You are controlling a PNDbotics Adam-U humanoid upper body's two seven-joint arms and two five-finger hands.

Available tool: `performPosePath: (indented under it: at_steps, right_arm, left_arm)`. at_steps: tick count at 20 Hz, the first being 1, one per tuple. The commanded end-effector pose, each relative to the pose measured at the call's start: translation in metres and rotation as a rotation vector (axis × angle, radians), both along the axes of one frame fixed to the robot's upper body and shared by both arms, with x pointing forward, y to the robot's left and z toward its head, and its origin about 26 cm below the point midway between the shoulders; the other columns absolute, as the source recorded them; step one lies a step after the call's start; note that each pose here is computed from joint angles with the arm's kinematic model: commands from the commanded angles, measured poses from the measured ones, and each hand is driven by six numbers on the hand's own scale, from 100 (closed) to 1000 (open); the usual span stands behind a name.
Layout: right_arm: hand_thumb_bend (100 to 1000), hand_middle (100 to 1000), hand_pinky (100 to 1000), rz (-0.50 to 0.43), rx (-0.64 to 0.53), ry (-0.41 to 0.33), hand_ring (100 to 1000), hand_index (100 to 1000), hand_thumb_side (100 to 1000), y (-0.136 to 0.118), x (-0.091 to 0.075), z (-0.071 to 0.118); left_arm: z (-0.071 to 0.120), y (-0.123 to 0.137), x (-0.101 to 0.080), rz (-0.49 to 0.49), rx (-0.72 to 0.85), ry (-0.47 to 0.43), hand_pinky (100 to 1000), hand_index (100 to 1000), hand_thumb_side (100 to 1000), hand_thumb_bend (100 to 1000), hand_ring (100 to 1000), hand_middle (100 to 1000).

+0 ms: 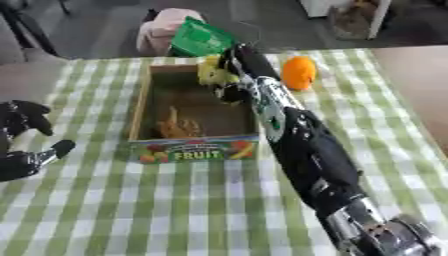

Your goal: Pick up objects on the table and place them in the box.

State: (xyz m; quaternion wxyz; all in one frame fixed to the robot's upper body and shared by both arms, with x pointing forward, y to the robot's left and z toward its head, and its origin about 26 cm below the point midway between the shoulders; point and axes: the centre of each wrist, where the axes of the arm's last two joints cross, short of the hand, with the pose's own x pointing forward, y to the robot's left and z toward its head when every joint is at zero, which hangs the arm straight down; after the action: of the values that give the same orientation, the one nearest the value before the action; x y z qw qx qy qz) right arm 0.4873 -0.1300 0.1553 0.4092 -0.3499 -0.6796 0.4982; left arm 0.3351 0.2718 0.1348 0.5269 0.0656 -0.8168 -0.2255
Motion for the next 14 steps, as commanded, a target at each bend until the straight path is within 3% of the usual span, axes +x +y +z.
performPosePath:
  at_steps: [1, 2, 6, 14]
  right_arm:
    - [419, 656, 684, 0.054, -0.065, -0.017, 714, 766, 129, 0.004, 0.001, 0.011]
    - [440, 725, 715, 0.063, -0.072, -0.018, 768, 809, 189, 0.003, 0.001, 0.013]
    - [486, 783, 739, 0.07, -0.058, -0.056, 804, 852, 272, -0.004, 0.002, 0.027]
    - [474, 756, 724, 0.028, 0.001, -0.154, 779, 841, 224, -0.027, 0.004, 0.062]
  left_arm:
    - [0.011, 0.0, 0.0, -0.01, 0.008, -0.035, 702, 655, 100, 644, 497, 467]
    - [0.01, 0.0, 0.0, -0.009, 0.008, -0.034, 702, 655, 100, 644, 497, 467]
    - [0.009, 0.001, -0.001, -0.005, 0.01, -0.03, 701, 655, 100, 646, 497, 467]
    - [0.008, 0.004, -0.002, 0.006, 0.012, -0.027, 702, 655, 100, 647, 497, 467]
